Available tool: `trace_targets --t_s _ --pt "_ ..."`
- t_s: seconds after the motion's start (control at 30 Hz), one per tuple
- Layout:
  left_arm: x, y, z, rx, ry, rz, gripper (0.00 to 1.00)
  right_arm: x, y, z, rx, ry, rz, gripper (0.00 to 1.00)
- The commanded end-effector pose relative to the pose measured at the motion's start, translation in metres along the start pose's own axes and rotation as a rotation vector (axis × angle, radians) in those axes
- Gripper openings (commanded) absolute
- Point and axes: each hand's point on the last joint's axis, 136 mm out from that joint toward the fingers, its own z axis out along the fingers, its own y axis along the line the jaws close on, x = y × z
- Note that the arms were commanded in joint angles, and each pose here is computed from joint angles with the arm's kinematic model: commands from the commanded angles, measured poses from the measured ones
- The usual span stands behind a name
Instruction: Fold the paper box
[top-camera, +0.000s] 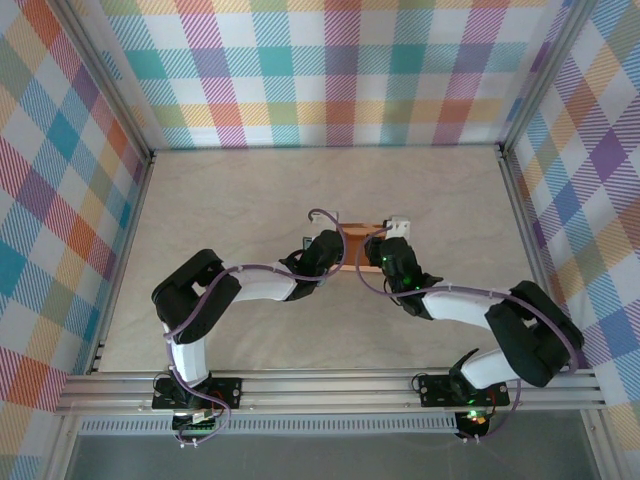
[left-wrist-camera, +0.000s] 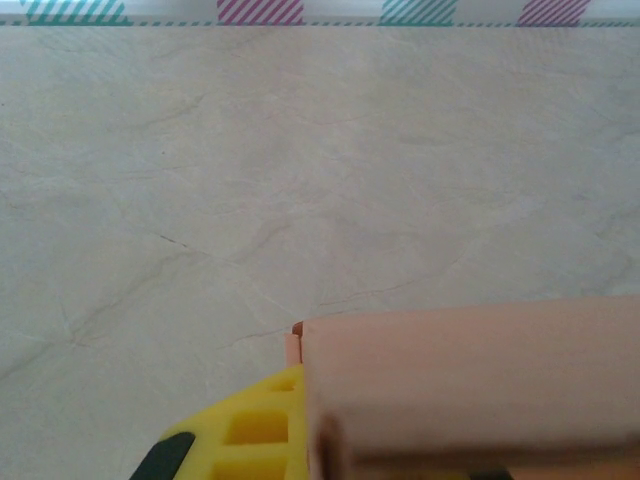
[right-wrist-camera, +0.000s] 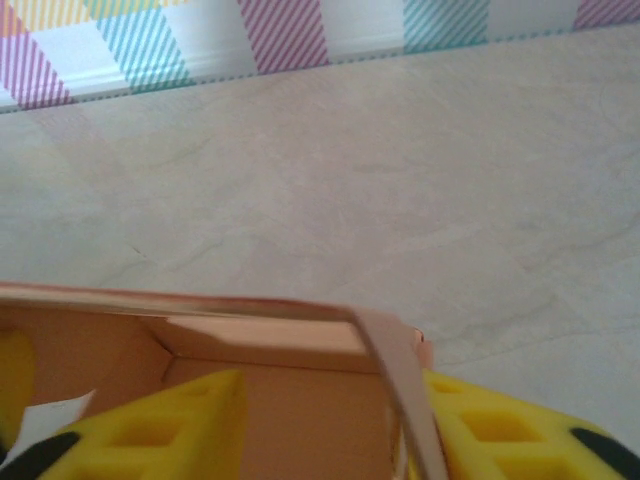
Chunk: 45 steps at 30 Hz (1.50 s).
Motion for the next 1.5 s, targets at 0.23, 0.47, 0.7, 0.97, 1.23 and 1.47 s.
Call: trace_targets --t_s 0.23,0.47,0.7,0.97,1.23,1.47 --pt "0.017 -0.010 0.001 0.021 0.030 0.045 0.00 -0.005 0.008 -0.018 -0.080 0.006 0.003 0.52" --pt "0.019 -0.008 0.003 0.005 0.034 0.066 0.00 -0.017 0.008 -0.037 -0.138 0.006 0.005 0.72" --pt "0.022 -0.006 0.004 0.001 0.034 0.082 0.00 -0.034 -0.004 -0.066 -0.178 -0.031 0.032 0.77" --pt "0.029 -0.005 0.005 -0.001 0.030 0.115 0.00 -0.062 -0.032 -0.074 -0.129 0.066 0.276 0.78" --pt "0.031 -0.006 0.004 0.003 0.020 0.132 0.00 -0.055 -0.032 -0.026 -0.177 0.396 0.555 0.79" --pt "0.034 -0.005 0.004 -0.001 0.024 0.149 0.00 -0.032 -0.035 0.012 -0.151 0.549 0.637 0.74"
